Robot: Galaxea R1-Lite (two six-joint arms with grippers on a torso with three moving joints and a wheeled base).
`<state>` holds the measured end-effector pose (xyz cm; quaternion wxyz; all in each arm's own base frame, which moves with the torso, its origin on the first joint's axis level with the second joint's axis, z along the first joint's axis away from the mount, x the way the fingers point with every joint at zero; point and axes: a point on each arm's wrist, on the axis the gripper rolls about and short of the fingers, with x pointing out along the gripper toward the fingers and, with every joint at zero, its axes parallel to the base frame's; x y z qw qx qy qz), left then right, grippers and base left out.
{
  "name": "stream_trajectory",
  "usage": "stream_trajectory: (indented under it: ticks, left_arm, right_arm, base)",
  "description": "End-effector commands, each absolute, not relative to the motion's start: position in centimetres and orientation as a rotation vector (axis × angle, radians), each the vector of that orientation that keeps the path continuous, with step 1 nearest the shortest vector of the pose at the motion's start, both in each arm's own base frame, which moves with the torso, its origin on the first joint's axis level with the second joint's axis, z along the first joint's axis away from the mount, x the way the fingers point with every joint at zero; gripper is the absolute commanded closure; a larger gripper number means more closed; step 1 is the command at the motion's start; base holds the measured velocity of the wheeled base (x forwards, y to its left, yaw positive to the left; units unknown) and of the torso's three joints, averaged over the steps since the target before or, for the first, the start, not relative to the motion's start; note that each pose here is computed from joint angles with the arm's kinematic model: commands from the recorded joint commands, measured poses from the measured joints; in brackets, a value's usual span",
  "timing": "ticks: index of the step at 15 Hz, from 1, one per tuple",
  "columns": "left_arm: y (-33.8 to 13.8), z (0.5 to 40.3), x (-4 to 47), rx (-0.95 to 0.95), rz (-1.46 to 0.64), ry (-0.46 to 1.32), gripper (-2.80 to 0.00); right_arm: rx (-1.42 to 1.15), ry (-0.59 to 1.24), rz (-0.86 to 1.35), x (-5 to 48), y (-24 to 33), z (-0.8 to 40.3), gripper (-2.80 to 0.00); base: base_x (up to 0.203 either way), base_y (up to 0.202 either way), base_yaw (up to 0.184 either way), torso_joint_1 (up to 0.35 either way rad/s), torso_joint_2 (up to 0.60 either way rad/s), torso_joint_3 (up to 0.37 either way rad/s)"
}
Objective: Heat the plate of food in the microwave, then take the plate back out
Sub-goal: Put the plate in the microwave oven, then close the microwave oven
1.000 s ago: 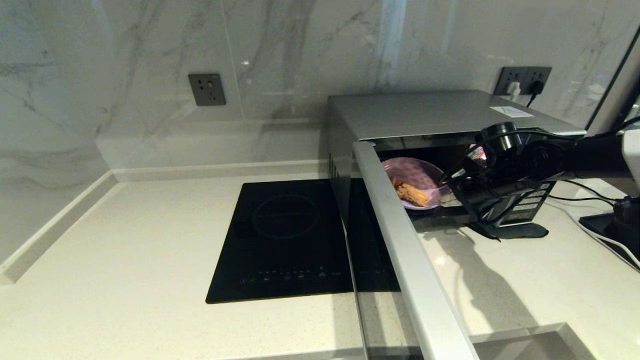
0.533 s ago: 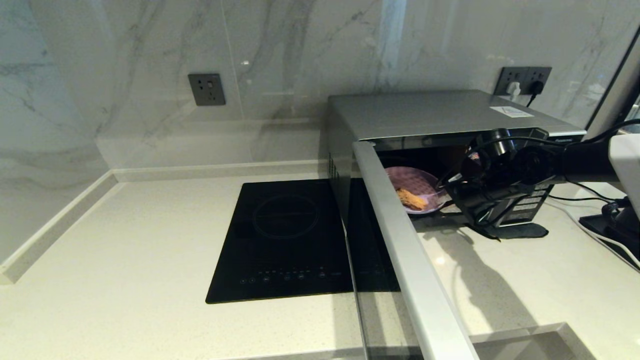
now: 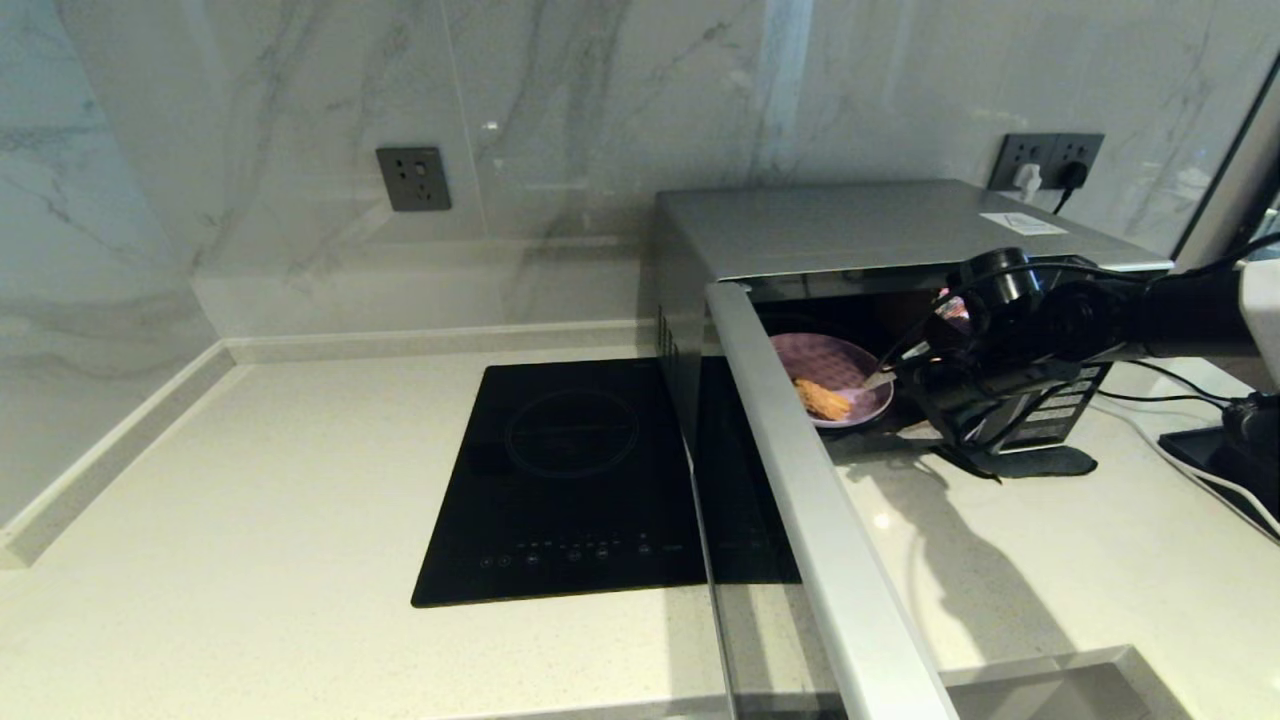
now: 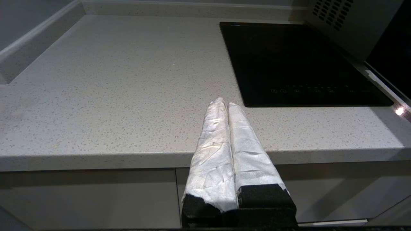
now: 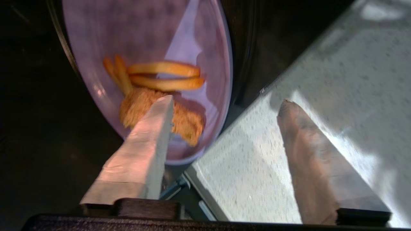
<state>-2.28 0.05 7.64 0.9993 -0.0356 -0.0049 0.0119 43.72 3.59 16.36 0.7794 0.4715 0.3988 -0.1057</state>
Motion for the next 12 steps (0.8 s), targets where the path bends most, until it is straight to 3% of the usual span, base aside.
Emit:
stream_trajectory:
  ticks: [1,11,12]
  left_arm:
    - [0.0,7.6,-2.3,-0.072,0.024,-0.009,0.00]
    - [0.0,7.6,-2.3,-0.072,0.024,-0.009,0.00]
    - [0.0,7.6,-2.3,-0.072,0.024,-0.009,0.00]
  right_arm:
    - [1.023,0.824,-0.224,41.6,3.4,19.6,-2.80]
    - [0.829,0.691,-0.250,24.3,1.9,28.2,-2.80]
    - [0.811,0.683,-0.235,22.2,1.9,29.2,0.00]
  base:
    - [0.000,0.000,0.000,0.000,0.00,0.000]
    - [0.000,0.000,0.000,0.000,0.00,0.000]
    - [0.000,0.000,0.000,0.000,0.00,0.000]
